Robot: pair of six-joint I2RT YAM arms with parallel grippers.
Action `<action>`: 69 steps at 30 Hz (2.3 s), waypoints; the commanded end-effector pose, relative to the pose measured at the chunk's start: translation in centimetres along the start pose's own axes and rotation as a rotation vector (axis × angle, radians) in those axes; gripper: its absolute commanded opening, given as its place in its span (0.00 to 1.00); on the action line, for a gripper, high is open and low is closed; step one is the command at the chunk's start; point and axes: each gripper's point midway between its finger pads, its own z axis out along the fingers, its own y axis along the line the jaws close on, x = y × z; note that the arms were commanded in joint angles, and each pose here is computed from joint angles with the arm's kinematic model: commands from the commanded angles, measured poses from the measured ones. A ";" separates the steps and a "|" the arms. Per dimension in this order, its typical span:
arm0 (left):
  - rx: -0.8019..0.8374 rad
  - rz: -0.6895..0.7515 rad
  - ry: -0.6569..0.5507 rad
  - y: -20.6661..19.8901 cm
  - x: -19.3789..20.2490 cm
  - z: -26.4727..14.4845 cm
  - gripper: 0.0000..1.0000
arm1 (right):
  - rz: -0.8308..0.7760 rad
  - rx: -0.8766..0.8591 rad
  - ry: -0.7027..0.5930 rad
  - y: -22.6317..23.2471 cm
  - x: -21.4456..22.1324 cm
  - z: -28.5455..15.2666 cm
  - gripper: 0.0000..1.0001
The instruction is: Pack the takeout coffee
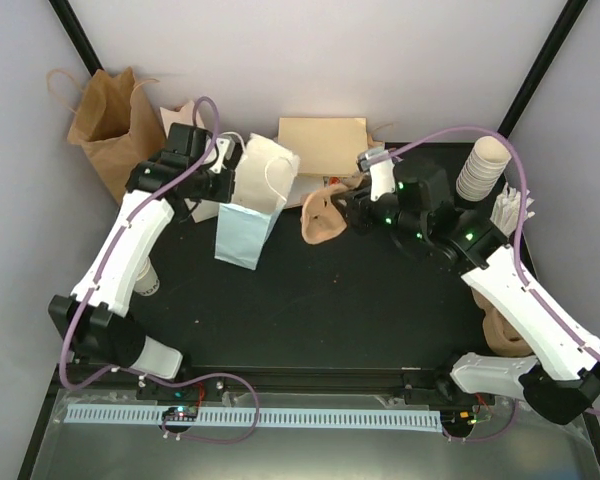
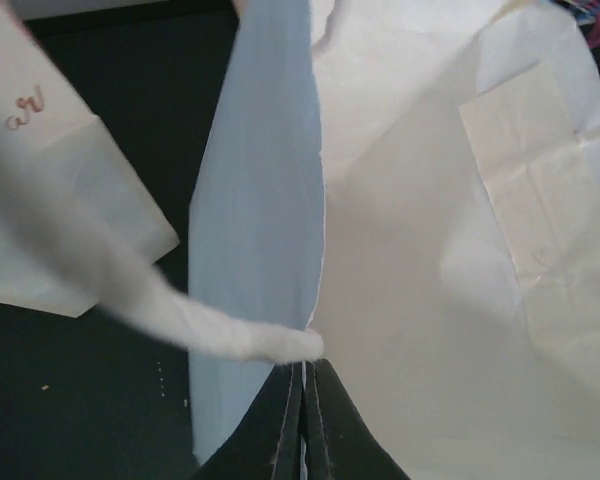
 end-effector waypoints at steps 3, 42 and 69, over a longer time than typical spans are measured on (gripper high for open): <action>0.130 0.172 -0.116 -4.6 1.0 -5.3 0.01 | 0.012 -0.188 -0.112 3.4 -5.8 -2.5 0.48; 0.401 0.415 -0.245 -13.4 6.5 -8.3 0.02 | 0.267 -0.479 0.290 5.8 5.9 3.1 0.46; 0.392 0.450 -0.343 -13.6 8.8 -8.4 0.02 | 0.340 -0.394 0.178 5.8 6.1 1.9 0.46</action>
